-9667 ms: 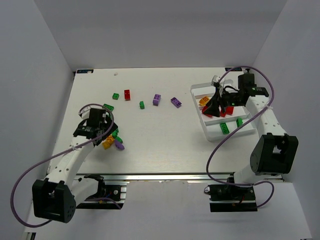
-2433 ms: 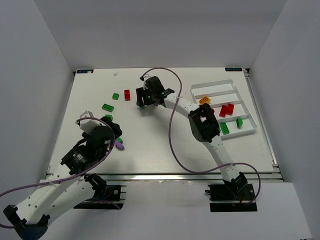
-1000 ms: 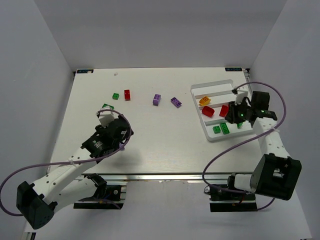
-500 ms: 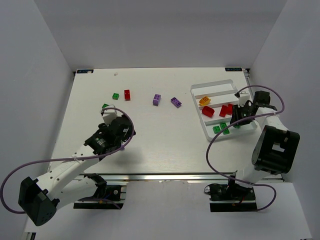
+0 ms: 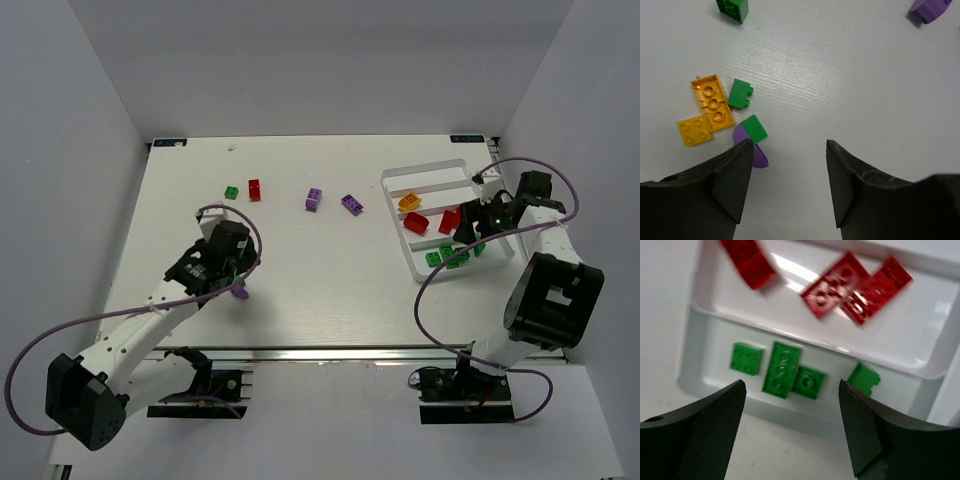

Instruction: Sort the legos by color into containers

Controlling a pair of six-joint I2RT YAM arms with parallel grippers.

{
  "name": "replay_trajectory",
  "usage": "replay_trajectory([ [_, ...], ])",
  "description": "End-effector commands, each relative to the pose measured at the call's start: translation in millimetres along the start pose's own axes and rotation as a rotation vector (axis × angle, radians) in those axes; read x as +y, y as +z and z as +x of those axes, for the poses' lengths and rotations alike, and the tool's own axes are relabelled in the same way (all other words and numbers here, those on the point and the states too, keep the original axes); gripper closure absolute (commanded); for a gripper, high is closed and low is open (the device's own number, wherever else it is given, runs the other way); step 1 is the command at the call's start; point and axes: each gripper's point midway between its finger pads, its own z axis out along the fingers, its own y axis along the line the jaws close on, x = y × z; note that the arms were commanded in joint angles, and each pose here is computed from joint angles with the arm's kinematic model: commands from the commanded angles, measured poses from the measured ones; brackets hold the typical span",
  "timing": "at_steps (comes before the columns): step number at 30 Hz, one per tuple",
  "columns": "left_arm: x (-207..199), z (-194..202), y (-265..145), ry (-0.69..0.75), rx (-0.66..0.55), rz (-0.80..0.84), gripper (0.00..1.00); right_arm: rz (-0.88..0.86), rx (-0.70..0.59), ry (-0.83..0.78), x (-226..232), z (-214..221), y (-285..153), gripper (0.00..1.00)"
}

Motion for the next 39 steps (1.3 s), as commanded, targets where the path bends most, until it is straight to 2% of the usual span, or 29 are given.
replay_trajectory([
  [1,-6.5,-8.4,1.9,0.005,0.041,0.057,0.32,-0.279,-0.168,-0.21,62.2,-41.2,-44.1,0.19],
  [2,-3.3,-6.4,6.6,-0.007,0.07,0.055,0.39,-0.334,-0.19,-0.24,74.3,-42.0,-48.9,0.19],
  [3,-1.3,-5.3,9.3,-0.011,0.082,0.05,0.53,-0.365,-0.219,-0.3,82.8,-44.4,-54.4,0.19],
  [5,4.2,-3.4,16.7,-0.016,0.112,0.039,0.56,-0.445,-0.255,-0.316,106.6,-44.4,-63.5,0.21],
  [7,9.4,-4.4,21.5,0.001,0.128,0.018,0.53,-0.47,-0.272,-0.335,117.3,-43.9,-65.8,0.22],
  [10,24.1,-1.7,32.5,0.052,0.167,-0.05,0.36,-0.484,-0.278,-0.363,130.8,-40.3,-66.6,0.22],
  [12,29.8,-6.6,37.7,0.073,0.168,-0.082,0.33,-0.489,-0.288,-0.38,137.3,-39.8,-67.2,0.22],
  [18,38.4,-8.9,61.3,0.144,0.208,-0.128,0.33,-0.513,-0.305,-0.358,144.9,-42.3,-68.1,0.22],
  [25,41.3,1.7,86.2,0.229,0.282,-0.138,0.38,-0.532,-0.315,-0.318,148.7,-43.2,-67.7,0.22],
  [39,51.1,29.4,113.6,0.283,0.377,-0.151,0.45,-0.536,-0.322,-0.284,149.4,-47.6,-67.6,0.22],
])
